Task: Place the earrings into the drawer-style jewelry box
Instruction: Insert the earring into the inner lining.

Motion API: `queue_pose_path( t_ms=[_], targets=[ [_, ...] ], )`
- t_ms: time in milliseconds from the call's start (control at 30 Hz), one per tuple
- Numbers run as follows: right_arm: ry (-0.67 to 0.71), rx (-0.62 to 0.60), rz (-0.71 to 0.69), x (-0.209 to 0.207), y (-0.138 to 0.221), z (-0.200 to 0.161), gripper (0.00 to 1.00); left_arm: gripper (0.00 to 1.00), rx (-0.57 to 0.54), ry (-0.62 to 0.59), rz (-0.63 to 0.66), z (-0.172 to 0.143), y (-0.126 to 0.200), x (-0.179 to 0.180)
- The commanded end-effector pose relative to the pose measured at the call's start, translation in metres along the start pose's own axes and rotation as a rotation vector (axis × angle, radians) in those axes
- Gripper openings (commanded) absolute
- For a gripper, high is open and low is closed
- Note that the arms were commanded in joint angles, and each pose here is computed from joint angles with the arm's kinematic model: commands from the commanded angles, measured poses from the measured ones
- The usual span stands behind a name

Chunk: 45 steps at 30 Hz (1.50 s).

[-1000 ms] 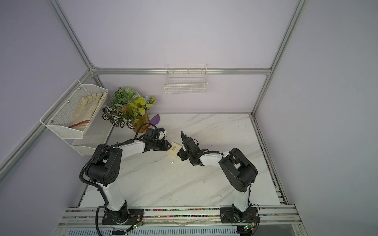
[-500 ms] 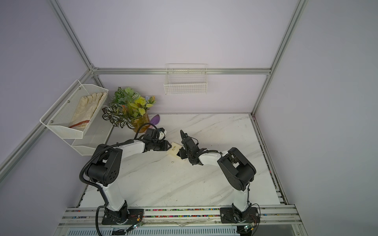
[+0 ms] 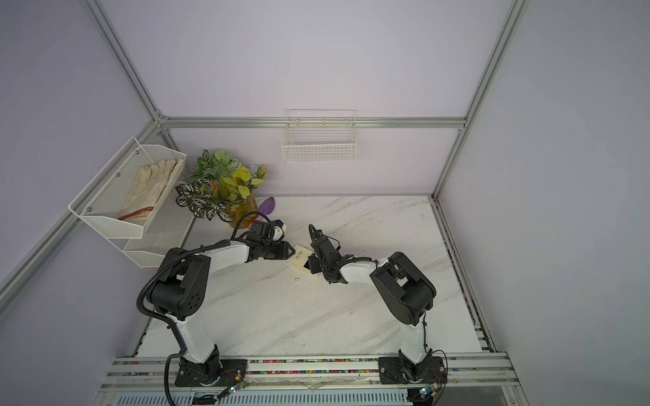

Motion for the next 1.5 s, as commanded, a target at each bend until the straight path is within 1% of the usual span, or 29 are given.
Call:
queue_pose_path(
  t_ms=[0,200,400,767,1100,1333,1467],
  targets=[
    [0.000,-0.012,-0.015,-0.001,-0.004,0.005,0.00,0.35,0.023,-0.015,0.018,0.001,-0.010,0.003],
    [0.000,-0.007,-0.051,-0.006,-0.006,0.003,0.00,0.35,0.025,-0.016,0.018,0.002,-0.010,0.002],
    [0.020,0.010,-0.055,-0.006,-0.008,0.002,0.00,0.34,0.029,-0.016,0.017,0.002,-0.012,0.002],
    [0.081,0.082,-0.020,-0.006,-0.003,-0.015,0.00,0.33,0.029,-0.019,0.018,0.002,-0.011,0.002],
    [0.091,0.145,-0.057,-0.012,-0.006,-0.027,0.00,0.33,0.031,-0.016,0.021,0.001,-0.011,0.002],
    [0.080,0.153,-0.057,-0.012,-0.006,-0.026,0.07,0.33,0.029,-0.016,0.018,0.003,-0.012,0.001],
    [0.069,0.149,-0.048,-0.010,-0.005,-0.024,0.15,0.33,0.028,-0.019,0.016,0.004,-0.012,0.001]
  ],
)
Point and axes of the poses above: each gripper's point midway between its finger pads, its own y axis back along the fingers, its own x axis along the line the jaws close on, z = x × y, the point moved 6 cm from there along y, back along the fingers, and after that the axes turned 3 degrees about -y, right-handed, at the moved point
